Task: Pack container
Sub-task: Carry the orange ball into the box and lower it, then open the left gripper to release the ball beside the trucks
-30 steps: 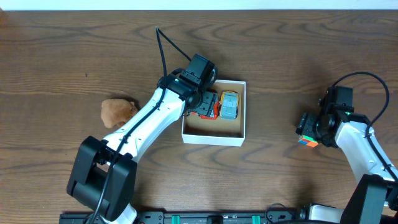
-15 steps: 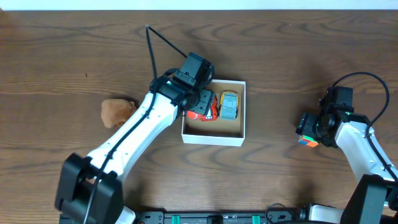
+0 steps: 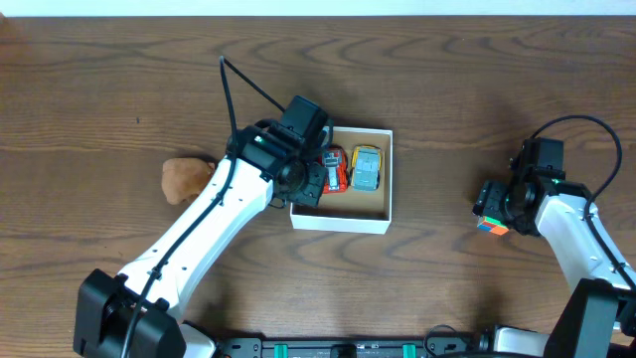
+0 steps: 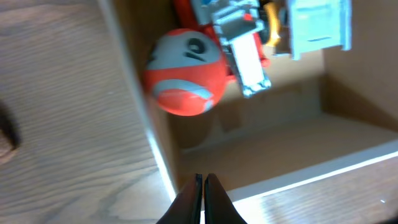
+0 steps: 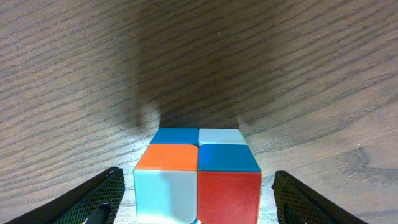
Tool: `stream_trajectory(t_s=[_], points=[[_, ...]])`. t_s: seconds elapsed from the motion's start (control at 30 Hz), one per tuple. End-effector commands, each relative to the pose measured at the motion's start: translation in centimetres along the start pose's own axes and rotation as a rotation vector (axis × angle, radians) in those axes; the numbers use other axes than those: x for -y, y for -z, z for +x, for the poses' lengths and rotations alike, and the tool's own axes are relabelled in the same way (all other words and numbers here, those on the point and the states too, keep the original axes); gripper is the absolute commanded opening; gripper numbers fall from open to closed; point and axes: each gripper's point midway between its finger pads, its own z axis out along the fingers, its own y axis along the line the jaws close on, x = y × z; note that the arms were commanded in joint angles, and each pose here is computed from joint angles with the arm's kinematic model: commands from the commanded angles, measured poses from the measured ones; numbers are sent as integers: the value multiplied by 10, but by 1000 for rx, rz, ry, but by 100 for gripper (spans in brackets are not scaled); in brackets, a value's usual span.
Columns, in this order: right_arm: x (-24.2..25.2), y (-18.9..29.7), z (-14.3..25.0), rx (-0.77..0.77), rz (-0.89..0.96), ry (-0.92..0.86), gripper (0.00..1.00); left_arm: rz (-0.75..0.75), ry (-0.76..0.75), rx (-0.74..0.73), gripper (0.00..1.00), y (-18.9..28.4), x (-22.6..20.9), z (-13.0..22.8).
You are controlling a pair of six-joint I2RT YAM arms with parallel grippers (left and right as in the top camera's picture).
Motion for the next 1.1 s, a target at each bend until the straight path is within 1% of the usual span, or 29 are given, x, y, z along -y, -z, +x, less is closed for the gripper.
stream_trajectory(t_s=[0.0, 0.2, 0.6, 0.73, 0.83, 0.93, 1.07], points=[[3, -2, 2, -10, 7, -7, 79, 34, -12, -4, 6, -2, 11, 2], [3, -2, 3, -10, 7, -7, 79, 32, -11, -15, 6, -10, 11, 3], [3, -2, 2, -10, 7, -7, 79, 6, -2, -120, 6, -48, 6, 9], [3, -2, 3, -10, 7, -7, 79, 1, -16, -100, 6, -60, 5, 0], [3, -2, 3, -11, 7, -7, 79, -53, -18, -62, 6, -70, -5, -12], [3, -2, 3, -13, 8, -6, 79, -57, -11, -39, 6, -81, -10, -22], [3, -2, 4, -14, 8, -6, 79, -66, 9, -59, 6, -97, -20, -23]])
